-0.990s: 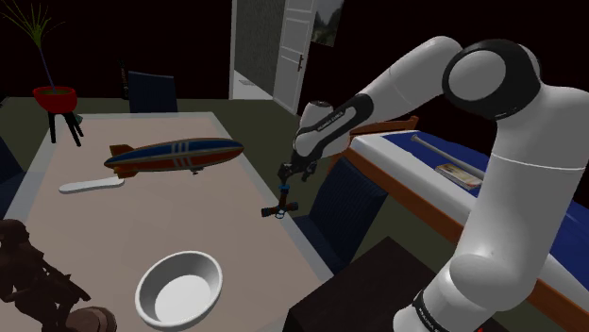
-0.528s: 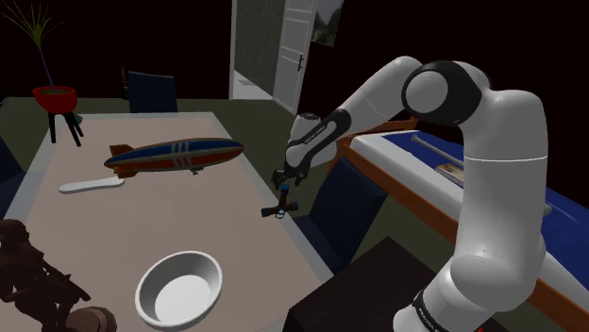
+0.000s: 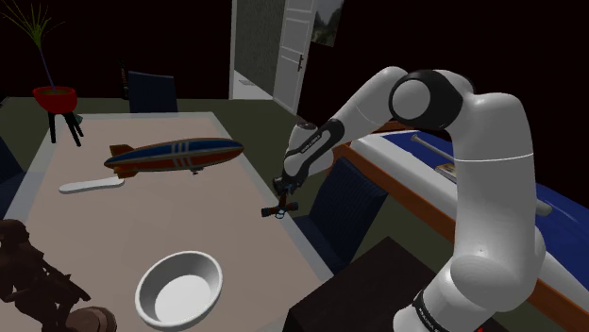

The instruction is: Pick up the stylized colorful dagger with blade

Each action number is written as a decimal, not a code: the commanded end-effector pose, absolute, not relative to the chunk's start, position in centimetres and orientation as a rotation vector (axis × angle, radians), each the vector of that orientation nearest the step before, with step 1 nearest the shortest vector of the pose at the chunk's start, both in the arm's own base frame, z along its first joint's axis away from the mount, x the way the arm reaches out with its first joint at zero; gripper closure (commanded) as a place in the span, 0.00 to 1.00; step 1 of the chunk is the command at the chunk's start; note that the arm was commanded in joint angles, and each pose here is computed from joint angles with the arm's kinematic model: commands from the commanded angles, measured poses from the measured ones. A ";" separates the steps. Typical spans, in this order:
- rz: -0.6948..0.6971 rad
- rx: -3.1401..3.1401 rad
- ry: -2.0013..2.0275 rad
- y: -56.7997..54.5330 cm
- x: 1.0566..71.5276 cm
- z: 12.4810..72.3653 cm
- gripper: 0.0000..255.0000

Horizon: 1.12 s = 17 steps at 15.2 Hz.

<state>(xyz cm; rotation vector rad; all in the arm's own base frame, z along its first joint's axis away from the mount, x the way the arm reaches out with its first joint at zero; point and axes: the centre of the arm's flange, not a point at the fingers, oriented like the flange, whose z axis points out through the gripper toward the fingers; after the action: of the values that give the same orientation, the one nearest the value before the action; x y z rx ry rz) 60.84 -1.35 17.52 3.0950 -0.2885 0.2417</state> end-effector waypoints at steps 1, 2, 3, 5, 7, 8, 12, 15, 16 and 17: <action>0.242 3.095 -0.288 -1.3 60.8 17.4 1.00; 0.242 3.095 -0.288 -1.3 60.8 17.4 1.00; 0.242 3.095 -0.288 -1.3 60.8 17.4 1.00; 0.242 3.095 -0.288 -1.4 60.8 17.4 1.00; 0.242 3.095 -0.288 -1.4 60.9 17.4 1.00; 0.242 3.095 -0.288 -1.4 60.9 17.4 1.00; 0.242 3.095 -0.288 -1.3 60.8 19.0 1.00; 0.242 3.095 -0.288 -1.3 60.8 20.6 1.00; 0.242 3.095 -0.288 -1.3 60.8 21.1 1.00; 0.242 3.095 -0.288 -1.3 60.8 21.7 1.00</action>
<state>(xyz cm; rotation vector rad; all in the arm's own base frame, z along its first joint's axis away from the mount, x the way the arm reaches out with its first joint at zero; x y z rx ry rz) 60.89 -1.25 21.11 3.0950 -0.2886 0.2423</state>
